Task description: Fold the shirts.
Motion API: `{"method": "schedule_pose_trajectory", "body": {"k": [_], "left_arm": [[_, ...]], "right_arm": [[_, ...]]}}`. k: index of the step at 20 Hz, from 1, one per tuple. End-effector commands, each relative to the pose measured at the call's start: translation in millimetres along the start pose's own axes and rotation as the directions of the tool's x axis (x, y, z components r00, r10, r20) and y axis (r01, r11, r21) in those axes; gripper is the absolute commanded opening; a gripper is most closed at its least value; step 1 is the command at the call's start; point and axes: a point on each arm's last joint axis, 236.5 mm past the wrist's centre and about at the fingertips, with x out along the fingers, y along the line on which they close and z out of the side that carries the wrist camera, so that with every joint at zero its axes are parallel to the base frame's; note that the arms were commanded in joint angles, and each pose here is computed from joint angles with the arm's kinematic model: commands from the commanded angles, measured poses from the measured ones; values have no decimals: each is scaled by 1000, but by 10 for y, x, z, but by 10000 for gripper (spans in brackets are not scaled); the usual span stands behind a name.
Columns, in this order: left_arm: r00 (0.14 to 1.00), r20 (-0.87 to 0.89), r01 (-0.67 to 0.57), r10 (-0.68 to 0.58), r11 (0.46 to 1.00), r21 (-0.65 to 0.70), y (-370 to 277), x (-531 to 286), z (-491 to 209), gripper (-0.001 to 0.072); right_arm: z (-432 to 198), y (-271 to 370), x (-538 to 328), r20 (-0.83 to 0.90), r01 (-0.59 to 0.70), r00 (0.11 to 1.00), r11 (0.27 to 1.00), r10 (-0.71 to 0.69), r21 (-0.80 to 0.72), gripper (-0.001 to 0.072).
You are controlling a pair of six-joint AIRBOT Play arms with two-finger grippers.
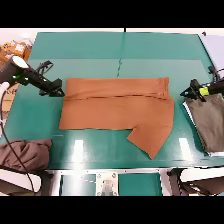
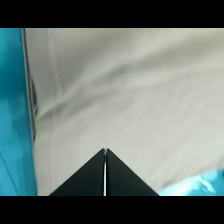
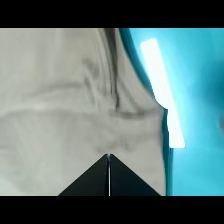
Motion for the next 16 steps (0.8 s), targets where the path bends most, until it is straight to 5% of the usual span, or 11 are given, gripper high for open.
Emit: {"method": "schedule_pose_trajectory", "body": {"k": [1, 7, 8, 9, 10, 11, 14, 16], "left_arm": [[998, -62, -25, 25, 1000, 0, -7, -330, -217, 18], [985, 123, -118, 119, 993, -14, 26, -507, -902, 19], [979, 161, -117, 123, 992, -45, 56, -445, -1054, 20], [977, 175, -108, 119, 992, -68, 85, -353, -1198, 41], [978, 174, -100, 115, 991, -90, 124, -220, -1342, 400], [979, 164, -99, 118, 988, -121, 162, -72, -1451, 720], [988, 120, -78, 98, 984, -162, 121, 464, -1729, 698], [981, 159, -78, 107, 981, -178, 78, 697, -1752, 696]], "right_arm": [[-424, 14, -241, -2, 10, 1000, 999, -10, 39, 14], [-1731, -651, -247, -60, 292, 956, 924, -286, 246, 17], [-1951, -652, -138, -89, 280, 960, 917, -266, 283, 137], [-2168, -618, 10, -125, 250, 967, 915, -221, 316, 396], [-2327, -584, 153, -154, 219, 972, 912, -175, 346, 484], [-2435, -578, 296, -165, 192, 976, 910, -139, 367, 484], [-2641, -583, 616, -168, 156, 981, 906, -96, 394, 466], [-2651, -554, 756, -143, 143, 985, 913, -94, 383, 287]]}}
